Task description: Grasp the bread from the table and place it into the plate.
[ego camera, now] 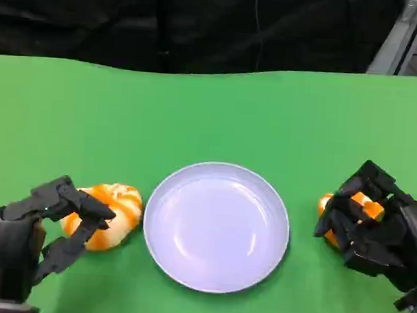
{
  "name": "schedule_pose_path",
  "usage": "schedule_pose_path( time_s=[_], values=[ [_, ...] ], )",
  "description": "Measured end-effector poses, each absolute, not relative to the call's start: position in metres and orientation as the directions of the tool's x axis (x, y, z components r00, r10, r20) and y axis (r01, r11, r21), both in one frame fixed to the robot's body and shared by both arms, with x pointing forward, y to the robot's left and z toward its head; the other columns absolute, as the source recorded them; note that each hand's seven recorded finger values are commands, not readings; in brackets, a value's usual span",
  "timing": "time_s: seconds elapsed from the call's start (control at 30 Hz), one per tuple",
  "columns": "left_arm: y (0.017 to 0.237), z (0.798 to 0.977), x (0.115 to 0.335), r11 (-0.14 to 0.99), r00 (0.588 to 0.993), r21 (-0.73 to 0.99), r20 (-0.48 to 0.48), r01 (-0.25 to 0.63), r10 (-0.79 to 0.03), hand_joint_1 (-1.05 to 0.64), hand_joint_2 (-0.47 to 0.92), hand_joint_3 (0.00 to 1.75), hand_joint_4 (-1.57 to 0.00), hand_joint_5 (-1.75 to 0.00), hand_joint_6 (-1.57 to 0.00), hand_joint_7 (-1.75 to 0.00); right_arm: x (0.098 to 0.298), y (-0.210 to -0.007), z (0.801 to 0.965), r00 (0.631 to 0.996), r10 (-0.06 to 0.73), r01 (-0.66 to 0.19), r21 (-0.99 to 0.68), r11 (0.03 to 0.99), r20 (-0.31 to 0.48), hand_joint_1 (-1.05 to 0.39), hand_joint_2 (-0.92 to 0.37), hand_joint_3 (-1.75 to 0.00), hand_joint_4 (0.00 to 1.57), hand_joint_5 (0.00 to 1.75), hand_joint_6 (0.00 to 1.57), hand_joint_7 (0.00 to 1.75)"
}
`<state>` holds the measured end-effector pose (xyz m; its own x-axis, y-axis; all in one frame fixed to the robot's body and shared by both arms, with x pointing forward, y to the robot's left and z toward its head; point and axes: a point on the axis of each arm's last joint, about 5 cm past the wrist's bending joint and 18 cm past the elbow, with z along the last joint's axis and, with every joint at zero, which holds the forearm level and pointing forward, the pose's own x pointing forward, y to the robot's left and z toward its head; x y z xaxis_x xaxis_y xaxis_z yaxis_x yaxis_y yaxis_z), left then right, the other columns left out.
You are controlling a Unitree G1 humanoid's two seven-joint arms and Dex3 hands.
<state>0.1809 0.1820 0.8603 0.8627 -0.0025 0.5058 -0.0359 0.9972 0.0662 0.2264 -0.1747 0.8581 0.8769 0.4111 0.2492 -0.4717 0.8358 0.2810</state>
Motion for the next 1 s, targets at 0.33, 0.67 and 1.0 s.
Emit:
schedule_pose_path(
  time_s=[0.33,0.67,1.0],
  values=[
    [0.1822,0.8614,0.1811,0.997,0.860,0.067,0.510,-0.036,-0.003,-0.01,0.92,0.40,-0.78,-1.43,-0.87,-1.13,0.2264,-0.1746,0.8581,0.876,0.412,-0.473,0.283,0.834,0.249,0.12,-0.66,-1.12,0.46,1.75,0.37,1.61],
    [0.1823,0.8615,0.1811,0.997,0.860,0.070,0.510,-0.036,-0.005,0.01,0.92,0.41,-0.78,-1.43,-0.87,-1.13,0.2266,-0.1745,0.8583,0.877,0.413,-0.473,0.285,0.834,0.246,0.13,-0.66,-1.13,0.46,1.75,0.37,1.61],
    [0.1825,0.8612,0.1811,0.997,0.861,0.067,0.509,-0.037,-0.002,-0.03,0.91,0.25,-0.80,-0.84,-0.99,-0.44,0.2266,-0.1746,0.8585,0.876,0.413,-0.474,0.284,0.834,0.248,0.13,-0.66,-1.14,0.46,1.75,0.37,1.61]
  ],
)
